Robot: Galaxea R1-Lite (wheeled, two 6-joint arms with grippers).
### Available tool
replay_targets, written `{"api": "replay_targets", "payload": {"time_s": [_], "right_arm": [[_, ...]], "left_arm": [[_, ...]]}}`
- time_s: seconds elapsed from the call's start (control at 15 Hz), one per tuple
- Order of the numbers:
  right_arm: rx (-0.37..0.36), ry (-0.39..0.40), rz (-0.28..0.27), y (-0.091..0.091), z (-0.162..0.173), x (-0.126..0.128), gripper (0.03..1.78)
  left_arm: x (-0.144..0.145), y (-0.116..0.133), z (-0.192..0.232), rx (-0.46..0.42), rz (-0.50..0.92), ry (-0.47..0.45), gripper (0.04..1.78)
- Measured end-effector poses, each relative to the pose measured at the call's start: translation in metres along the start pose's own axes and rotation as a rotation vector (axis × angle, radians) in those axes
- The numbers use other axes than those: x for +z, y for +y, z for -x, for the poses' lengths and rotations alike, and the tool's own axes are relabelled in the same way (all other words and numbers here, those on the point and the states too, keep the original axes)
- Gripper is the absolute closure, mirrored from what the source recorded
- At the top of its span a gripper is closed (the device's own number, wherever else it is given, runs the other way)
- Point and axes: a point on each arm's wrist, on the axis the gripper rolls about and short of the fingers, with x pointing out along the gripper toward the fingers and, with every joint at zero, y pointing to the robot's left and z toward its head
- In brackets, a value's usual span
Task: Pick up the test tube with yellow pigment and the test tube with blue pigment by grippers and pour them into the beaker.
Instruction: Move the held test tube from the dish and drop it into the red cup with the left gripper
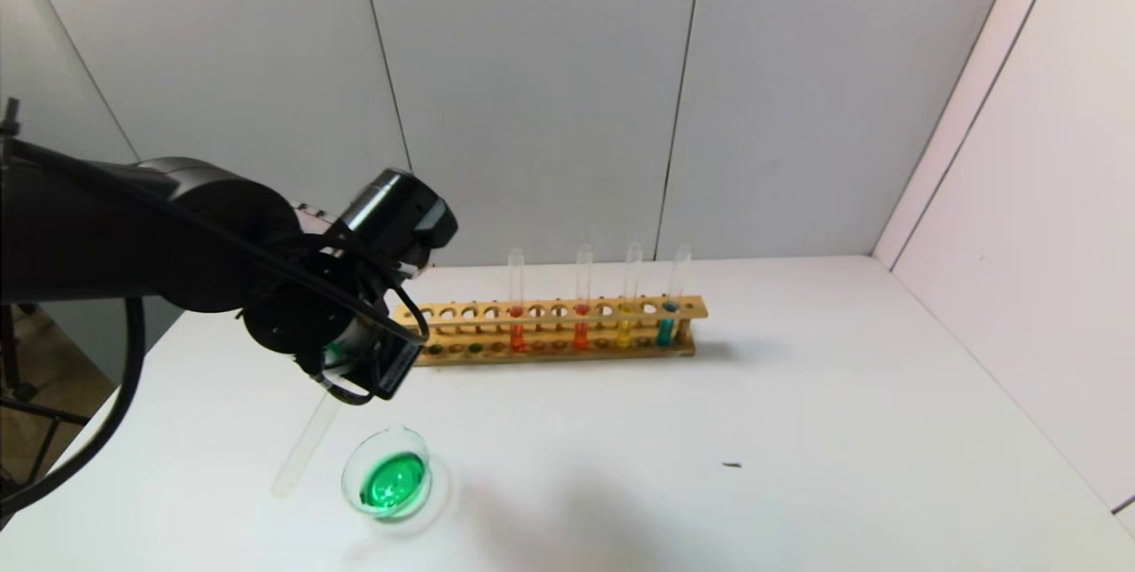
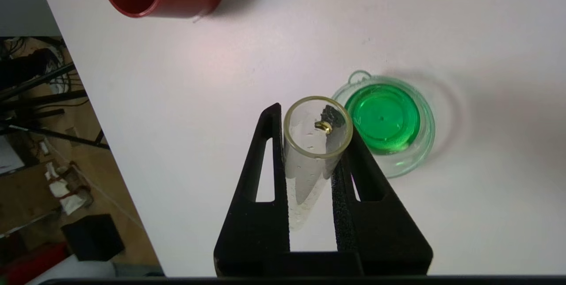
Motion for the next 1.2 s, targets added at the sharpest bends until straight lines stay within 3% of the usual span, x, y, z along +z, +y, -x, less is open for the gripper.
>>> {"api": "replay_targets", "payload": {"time_s": [0.53,1.2], "right_arm": [[0.0,0.0,0.0,0.0,0.0,0.0,0.11],[0.0,0.0,0.0,0.0,0.0,0.0,0.11]], "left_arm": [[0.013,0.062,0.008,0.054,0.276,-0.26,1.5],[0.05,0.149,-0.059,0.162,0.429,-0.457,1.5]]}}
